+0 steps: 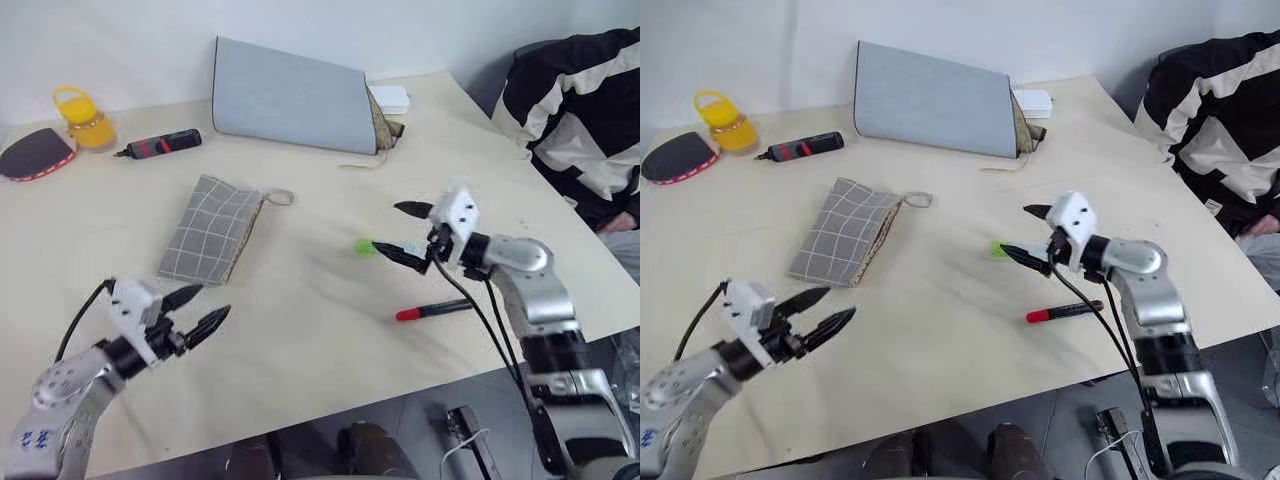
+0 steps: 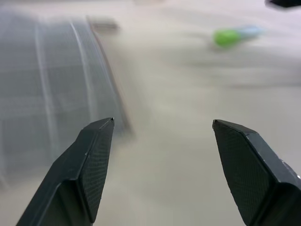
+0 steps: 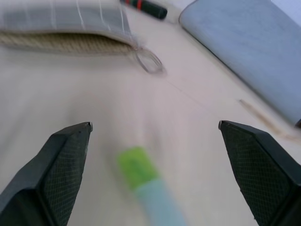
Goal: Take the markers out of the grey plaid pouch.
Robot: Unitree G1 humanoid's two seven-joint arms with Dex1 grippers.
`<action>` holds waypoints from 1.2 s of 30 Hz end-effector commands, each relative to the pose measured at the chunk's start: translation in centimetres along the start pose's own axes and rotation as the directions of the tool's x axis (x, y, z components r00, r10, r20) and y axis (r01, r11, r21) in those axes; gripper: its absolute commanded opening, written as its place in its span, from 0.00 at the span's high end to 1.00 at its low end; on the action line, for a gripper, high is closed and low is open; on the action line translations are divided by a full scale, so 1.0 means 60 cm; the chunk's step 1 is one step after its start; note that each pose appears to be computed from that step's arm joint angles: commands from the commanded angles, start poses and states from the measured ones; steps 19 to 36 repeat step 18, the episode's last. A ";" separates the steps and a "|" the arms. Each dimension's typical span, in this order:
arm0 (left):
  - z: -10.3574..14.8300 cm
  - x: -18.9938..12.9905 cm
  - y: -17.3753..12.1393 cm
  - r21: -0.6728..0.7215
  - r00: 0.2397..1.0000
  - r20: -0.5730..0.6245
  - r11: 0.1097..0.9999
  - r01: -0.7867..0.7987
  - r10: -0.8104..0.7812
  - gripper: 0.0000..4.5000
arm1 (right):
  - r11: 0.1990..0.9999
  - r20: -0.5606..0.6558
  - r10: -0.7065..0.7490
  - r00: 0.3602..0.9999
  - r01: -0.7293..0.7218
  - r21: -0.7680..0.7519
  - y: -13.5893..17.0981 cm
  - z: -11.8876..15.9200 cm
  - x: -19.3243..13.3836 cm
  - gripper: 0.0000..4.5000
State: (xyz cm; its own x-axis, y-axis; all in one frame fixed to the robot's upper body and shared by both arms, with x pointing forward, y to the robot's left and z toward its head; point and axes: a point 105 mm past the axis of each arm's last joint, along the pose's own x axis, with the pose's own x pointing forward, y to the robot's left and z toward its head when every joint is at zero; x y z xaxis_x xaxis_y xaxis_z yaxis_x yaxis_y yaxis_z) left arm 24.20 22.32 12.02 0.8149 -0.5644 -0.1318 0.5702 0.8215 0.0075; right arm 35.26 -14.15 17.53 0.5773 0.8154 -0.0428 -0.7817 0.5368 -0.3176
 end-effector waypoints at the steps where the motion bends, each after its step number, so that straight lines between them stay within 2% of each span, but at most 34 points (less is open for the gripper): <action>1: 0.040 -0.024 0.015 0.074 0.994 0.078 0.994 -0.082 0.076 0.21 | 0.999 -0.010 0.045 0.999 -0.045 -0.028 0.017 0.005 -0.052 0.00; 5: 0.040 -0.056 0.047 0.064 0.978 0.104 0.980 -0.190 0.183 0.21 | 0.997 -0.077 -0.027 0.997 0.022 -0.071 0.008 -0.026 -0.118 0.00; 9: 0.021 -0.084 0.065 0.065 0.963 0.089 0.963 -0.261 0.255 0.21 | 0.956 -0.111 -0.286 0.952 0.276 -0.098 -0.050 -0.051 -0.178 0.00; 11: 0.011 -0.096 0.072 0.067 0.956 0.078 0.956 -0.286 0.281 0.21 | 0.937 -0.131 -0.342 0.931 0.328 -0.118 -0.061 -0.063 -0.200 0.00; 14: -0.004 -0.122 0.083 0.060 0.943 0.063 0.942 -0.330 0.327 0.21 | 0.934 -0.157 -0.350 0.923 0.333 -0.126 -0.057 -0.080 -0.231 0.00; 18: -0.018 -0.146 0.090 0.130 0.943 0.034 0.934 -0.331 0.330 0.21 | 0.951 -0.190 -0.309 0.932 0.296 -0.092 -0.050 -0.100 -0.258 0.00; 36: -0.018 -0.146 0.090 0.130 0.943 0.034 0.934 -0.331 0.330 0.21 | 0.951 -0.190 -0.309 0.932 0.296 -0.092 -0.050 -0.100 -0.258 0.00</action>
